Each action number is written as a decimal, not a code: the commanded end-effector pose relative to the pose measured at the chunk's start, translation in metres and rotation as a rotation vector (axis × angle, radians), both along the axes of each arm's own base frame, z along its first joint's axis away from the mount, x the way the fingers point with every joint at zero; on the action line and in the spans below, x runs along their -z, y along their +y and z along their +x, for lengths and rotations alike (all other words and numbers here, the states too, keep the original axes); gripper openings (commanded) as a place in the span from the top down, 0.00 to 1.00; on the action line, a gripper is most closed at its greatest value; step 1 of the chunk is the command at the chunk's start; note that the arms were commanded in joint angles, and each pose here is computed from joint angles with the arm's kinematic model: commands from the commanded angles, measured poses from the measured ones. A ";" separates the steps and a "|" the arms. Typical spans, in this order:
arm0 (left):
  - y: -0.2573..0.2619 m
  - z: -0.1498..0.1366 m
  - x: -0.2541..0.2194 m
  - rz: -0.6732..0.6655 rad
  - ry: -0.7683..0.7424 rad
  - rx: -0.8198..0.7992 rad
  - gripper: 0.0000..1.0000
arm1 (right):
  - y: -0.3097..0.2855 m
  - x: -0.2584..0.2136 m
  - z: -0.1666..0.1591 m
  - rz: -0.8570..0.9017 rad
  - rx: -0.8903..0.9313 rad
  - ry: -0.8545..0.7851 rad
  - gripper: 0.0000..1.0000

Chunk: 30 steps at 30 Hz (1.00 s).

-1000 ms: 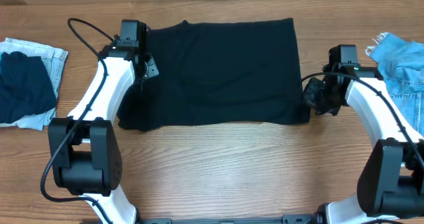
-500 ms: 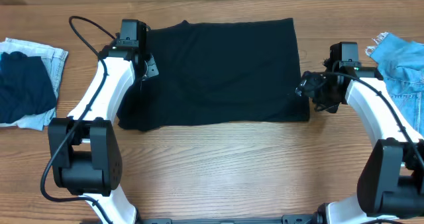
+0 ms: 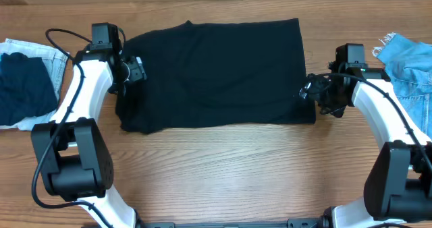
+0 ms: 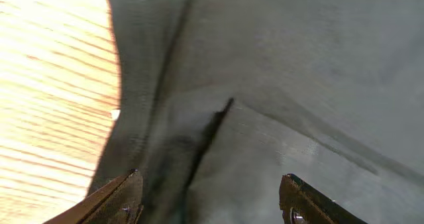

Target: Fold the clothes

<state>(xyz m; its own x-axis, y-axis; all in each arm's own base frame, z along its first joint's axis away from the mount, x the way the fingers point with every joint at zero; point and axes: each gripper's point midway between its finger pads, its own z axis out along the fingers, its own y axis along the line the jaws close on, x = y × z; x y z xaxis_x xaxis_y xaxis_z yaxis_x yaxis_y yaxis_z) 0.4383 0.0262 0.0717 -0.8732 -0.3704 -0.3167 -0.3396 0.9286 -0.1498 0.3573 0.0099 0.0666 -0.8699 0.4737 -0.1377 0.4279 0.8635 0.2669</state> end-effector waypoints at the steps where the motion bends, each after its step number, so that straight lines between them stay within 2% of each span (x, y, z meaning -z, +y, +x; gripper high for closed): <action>1: -0.023 -0.001 0.006 -0.115 0.000 0.122 0.32 | 0.001 -0.004 0.005 0.007 0.000 -0.014 0.13; 4: -0.042 -0.006 0.035 -0.206 0.065 0.168 0.39 | 0.001 -0.003 0.005 0.007 0.000 -0.014 0.13; 9: -0.047 -0.009 0.070 -0.240 0.131 0.164 0.52 | 0.001 -0.003 0.005 0.007 0.000 -0.012 0.13; 18: -0.040 0.002 0.060 -0.222 0.086 0.184 0.52 | 0.001 -0.003 0.005 0.006 0.000 -0.013 0.13; 21: -0.031 0.019 0.031 -0.200 0.014 0.180 0.52 | 0.001 -0.003 0.005 0.007 0.000 -0.013 0.13; 24: -0.019 0.028 0.012 -0.164 -0.031 0.177 0.47 | 0.001 -0.003 0.005 0.007 0.000 -0.013 0.13; 30: -0.008 0.023 0.025 -0.102 0.004 0.162 0.41 | 0.001 -0.003 0.005 0.007 0.000 -0.013 0.13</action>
<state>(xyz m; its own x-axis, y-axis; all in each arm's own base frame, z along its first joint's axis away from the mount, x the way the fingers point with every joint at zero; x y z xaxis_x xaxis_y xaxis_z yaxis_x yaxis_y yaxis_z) 0.4565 0.0067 0.0346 -0.9323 -0.2785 -0.2309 -0.2046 0.9323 -0.2984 0.3568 0.0110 0.0667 -0.8708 0.4732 -0.1333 0.4270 0.8624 0.2718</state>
